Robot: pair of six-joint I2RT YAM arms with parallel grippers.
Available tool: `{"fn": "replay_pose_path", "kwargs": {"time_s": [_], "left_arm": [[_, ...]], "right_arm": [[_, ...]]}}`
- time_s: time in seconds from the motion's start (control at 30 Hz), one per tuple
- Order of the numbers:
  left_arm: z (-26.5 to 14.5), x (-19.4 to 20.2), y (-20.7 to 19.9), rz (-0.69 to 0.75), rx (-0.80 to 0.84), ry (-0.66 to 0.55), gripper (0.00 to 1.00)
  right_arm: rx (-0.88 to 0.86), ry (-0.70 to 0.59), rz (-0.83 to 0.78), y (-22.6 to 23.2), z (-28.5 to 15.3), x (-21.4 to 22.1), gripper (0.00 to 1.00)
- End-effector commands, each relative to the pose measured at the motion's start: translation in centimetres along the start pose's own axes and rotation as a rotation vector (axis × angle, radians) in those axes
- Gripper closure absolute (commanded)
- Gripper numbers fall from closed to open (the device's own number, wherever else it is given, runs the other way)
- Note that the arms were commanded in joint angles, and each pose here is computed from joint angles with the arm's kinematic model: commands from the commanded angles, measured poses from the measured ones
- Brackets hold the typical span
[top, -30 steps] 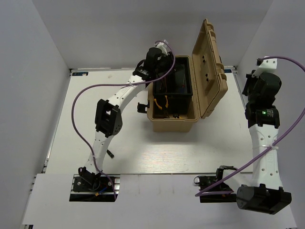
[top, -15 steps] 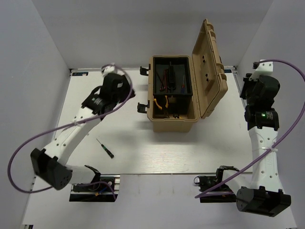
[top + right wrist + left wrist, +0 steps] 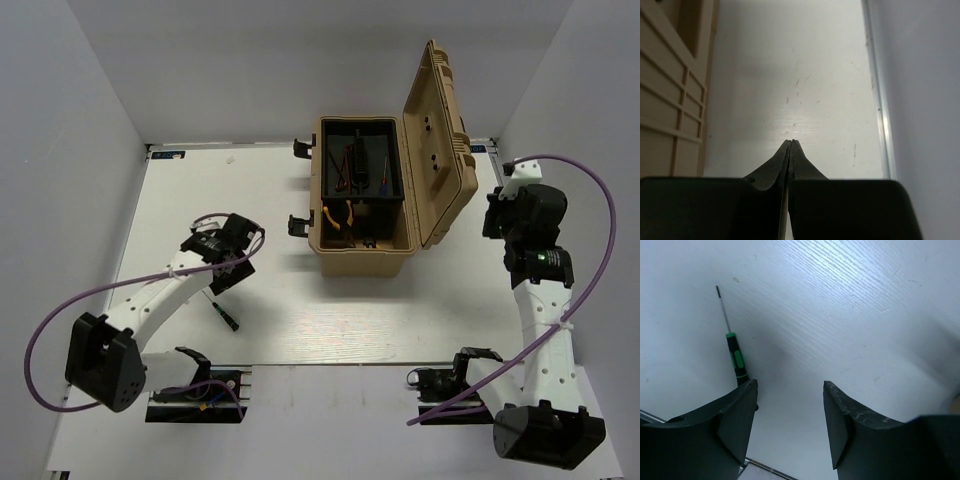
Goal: Sort the tools into containers
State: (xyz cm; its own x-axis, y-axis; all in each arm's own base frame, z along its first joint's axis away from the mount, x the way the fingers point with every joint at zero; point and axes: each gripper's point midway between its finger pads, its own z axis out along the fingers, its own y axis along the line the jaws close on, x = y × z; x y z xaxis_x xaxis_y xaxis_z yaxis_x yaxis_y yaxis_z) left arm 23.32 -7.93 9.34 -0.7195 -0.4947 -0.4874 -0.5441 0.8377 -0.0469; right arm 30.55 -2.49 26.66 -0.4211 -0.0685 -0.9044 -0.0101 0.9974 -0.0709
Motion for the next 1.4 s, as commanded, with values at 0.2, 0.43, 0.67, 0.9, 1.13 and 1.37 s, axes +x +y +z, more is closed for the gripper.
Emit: {"fn": "replay_pose_path", "kwargs": {"time_s": [0.2,0.43,0.67,0.9,1.13,1.37], "left_arm": [[-1.4,0.6,4.0,-0.053,-0.096,-0.021,0.35],[0.8,4.3,5.3,-0.061,-0.110,0.061,0.38],[2.1,5.3,5.4,-0.073,-0.105,0.068,0.41],[3.9,6.5,5.8,-0.055,-0.140,0.086,0.41],[5.4,8.2,6.5,-0.073,-0.135,0.106,0.48],[6.5,9.1,6.6,-0.110,-0.094,0.103,0.74]], "right_arm": [[-0.072,0.025,0.024,1.5,-0.2,2.2,1.00],[-0.078,0.054,0.040,1.8,0.3,4.1,1.00],[-0.082,0.062,0.040,1.9,0.5,5.0,1.00],[-0.086,0.074,0.042,2.0,0.5,5.6,1.00],[-0.086,0.077,0.041,2.1,0.5,5.7,1.00],[-0.088,0.078,0.043,2.1,0.5,5.8,1.00]]}}
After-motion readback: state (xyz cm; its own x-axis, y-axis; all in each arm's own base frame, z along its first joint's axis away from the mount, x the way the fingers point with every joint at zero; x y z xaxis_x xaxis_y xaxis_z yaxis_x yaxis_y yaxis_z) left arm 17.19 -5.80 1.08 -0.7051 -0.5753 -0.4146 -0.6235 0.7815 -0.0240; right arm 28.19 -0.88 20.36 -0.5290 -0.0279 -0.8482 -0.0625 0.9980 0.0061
